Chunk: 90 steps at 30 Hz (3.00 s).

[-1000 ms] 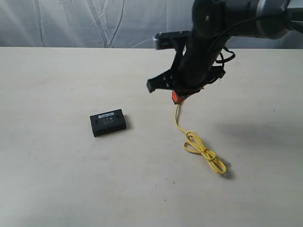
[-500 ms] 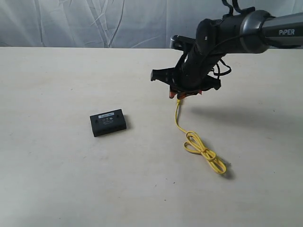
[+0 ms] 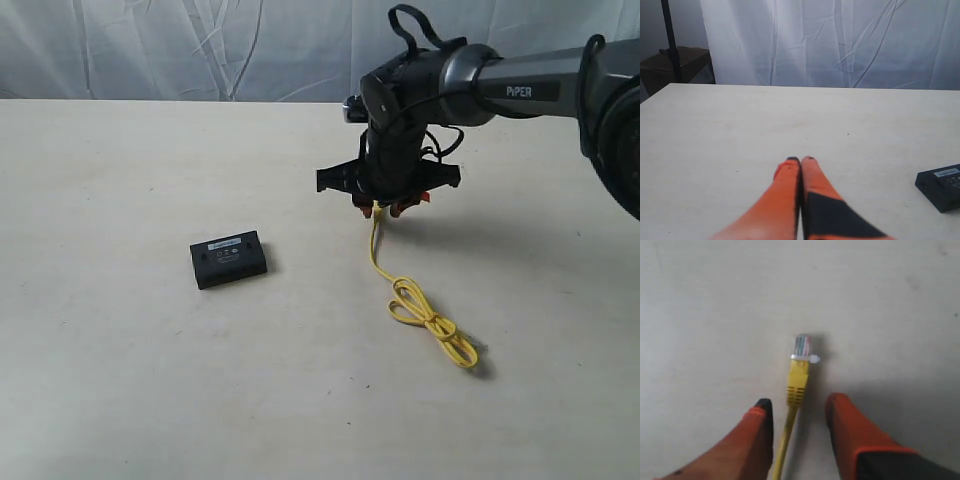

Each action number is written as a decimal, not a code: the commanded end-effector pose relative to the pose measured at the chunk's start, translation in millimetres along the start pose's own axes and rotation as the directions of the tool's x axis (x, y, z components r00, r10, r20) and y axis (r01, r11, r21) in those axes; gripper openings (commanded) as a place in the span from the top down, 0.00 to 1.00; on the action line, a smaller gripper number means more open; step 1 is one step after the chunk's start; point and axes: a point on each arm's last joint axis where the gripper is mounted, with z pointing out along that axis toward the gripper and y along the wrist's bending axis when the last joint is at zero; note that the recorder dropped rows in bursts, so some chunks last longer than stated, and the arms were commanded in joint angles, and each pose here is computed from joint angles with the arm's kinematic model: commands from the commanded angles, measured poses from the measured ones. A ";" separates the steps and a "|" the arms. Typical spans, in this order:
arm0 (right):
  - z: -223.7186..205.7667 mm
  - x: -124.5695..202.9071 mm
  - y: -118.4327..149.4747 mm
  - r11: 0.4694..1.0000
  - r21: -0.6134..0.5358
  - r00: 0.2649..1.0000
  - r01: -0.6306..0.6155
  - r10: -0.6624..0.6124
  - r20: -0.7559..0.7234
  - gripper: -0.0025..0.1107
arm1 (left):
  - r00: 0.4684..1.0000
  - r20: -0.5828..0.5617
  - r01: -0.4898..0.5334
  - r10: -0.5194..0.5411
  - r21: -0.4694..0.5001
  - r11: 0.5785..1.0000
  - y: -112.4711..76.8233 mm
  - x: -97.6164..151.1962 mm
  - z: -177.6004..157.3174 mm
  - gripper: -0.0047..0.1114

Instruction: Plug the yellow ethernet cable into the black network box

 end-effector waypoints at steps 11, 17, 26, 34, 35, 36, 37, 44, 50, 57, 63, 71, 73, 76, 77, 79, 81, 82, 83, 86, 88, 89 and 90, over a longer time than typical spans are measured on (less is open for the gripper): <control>11.8 -0.7 0.4 1.000 0.008 1.000 0.000 -0.001 0.010 0.98 | 1.000 -0.001 -0.003 0.003 0.000 1.000 0.1 1.5 0.0 0.96; -12.3 4.2 8.6 0.952 -0.127 0.957 0.279 -0.286 -0.040 0.98 | 1.000 -0.001 -0.003 0.003 0.000 1.000 0.1 1.5 0.0 0.96; -37.3 8.2 4.2 0.955 -0.137 0.959 0.263 -0.274 -0.069 0.96 | 1.000 -0.001 -0.003 0.003 0.000 1.000 0.1 1.5 0.0 0.96; -25.3 12.3 1.6 0.986 -0.110 0.990 0.127 -0.133 -0.052 0.67 | 1.000 -0.001 -0.003 0.003 0.000 1.000 0.1 1.5 0.0 0.96; -22.9 12.4 2.0 0.986 -0.110 0.990 0.122 -0.128 -0.052 0.68 | 1.000 -0.001 -0.003 0.003 0.000 1.000 0.1 1.5 0.0 0.96; -20.6 13.0 2.8 0.986 -0.113 0.990 0.120 -0.127 -0.055 0.69 | 1.000 -0.001 -0.003 0.003 0.000 1.000 0.1 1.5 0.0 0.96; -16.2 14.7 5.1 0.986 -0.113 0.989 0.125 -0.132 -0.060 0.70 | 1.000 -0.001 -0.003 0.003 0.000 1.000 0.1 1.5 0.0 0.96; 5.7 26.3 18.8 0.986 -0.096 0.985 0.139 -0.147 -0.087 0.70 | 1.000 -0.001 -0.003 0.003 0.000 1.000 0.1 1.5 0.0 0.96; 12.1 28.8 15.7 0.988 -0.058 0.983 0.144 -0.149 -0.110 0.82 | 1.000 -0.001 -0.003 0.003 0.000 1.000 0.1 1.5 0.0 0.96; -6.5 26.5 13.1 0.969 -0.063 0.963 0.240 -0.245 -0.108 0.98 | 1.000 -0.001 -0.003 0.003 0.000 1.000 0.1 1.5 0.0 0.96; -34.7 26.4 14.5 0.912 -0.141 0.911 0.386 -0.401 -0.098 0.98 | 1.000 -0.001 -0.003 0.003 0.000 1.000 0.1 1.5 0.0 0.96; -52.2 26.3 12.4 0.873 -0.158 0.874 0.461 -0.477 -0.088 0.98 | 1.000 -0.001 -0.003 0.003 0.000 1.000 0.1 1.5 0.0 0.96; -52.6 27.6 15.2 0.874 -0.170 0.876 0.456 -0.474 -0.087 0.98 | 1.000 -0.001 -0.003 0.003 0.000 1.000 0.1 1.5 0.0 0.96; -54.1 31.1 25.5 0.860 -0.175 0.866 0.480 -0.496 -0.063 0.98 | 1.000 -0.001 -0.003 0.003 0.000 1.000 0.1 1.5 0.0 0.96; -54.6 33.0 30.2 0.854 -0.177 0.862 0.490 -0.505 -0.050 0.98 | 1.000 -0.001 -0.003 0.003 0.000 1.000 0.1 1.5 0.0 0.96; -56.3 36.5 40.3 0.834 -0.182 0.846 0.521 -0.533 -0.021 0.98 | 1.000 -0.001 -0.003 0.003 0.000 1.000 0.1 1.5 0.0 0.96; -58.6 42.8 51.2 0.816 -0.189 0.830 0.547 -0.558 -0.011 0.98 | 1.000 -0.001 -0.003 0.003 0.000 1.000 0.1 1.5 0.0 0.96; -59.8 46.3 56.7 0.807 -0.192 0.821 0.558 -0.570 -0.008 0.98 | 1.000 -0.001 -0.003 0.003 0.000 1.000 0.1 1.5 0.0 0.96; -60.9 49.8 61.8 0.798 -0.194 0.813 0.571 -0.583 -0.005 0.98 | 1.000 -0.001 -0.003 0.003 0.000 1.000 0.1 1.5 0.0 0.96; -64.1 58.4 75.3 0.775 -0.203 0.792 0.599 -0.610 0.010 0.98 | 1.000 -0.001 -0.003 0.003 0.000 1.000 0.1 1.5 0.0 0.96; -65.9 63.2 82.6 0.762 -0.207 0.781 0.614 -0.624 0.021 0.98 | 1.000 -0.001 -0.003 0.003 0.000 1.000 0.1 1.5 0.0 0.96; -66.6 65.2 85.6 0.756 -0.209 0.776 0.620 -0.630 0.026 0.98 | 1.000 -0.001 -0.003 0.003 0.000 1.000 0.1 1.5 0.0 0.96; -66.1 67.3 86.9 0.753 -0.210 0.773 0.624 -0.634 0.024 0.98 | 1.000 -0.001 -0.003 0.003 0.000 1.000 0.1 1.5 0.0 0.96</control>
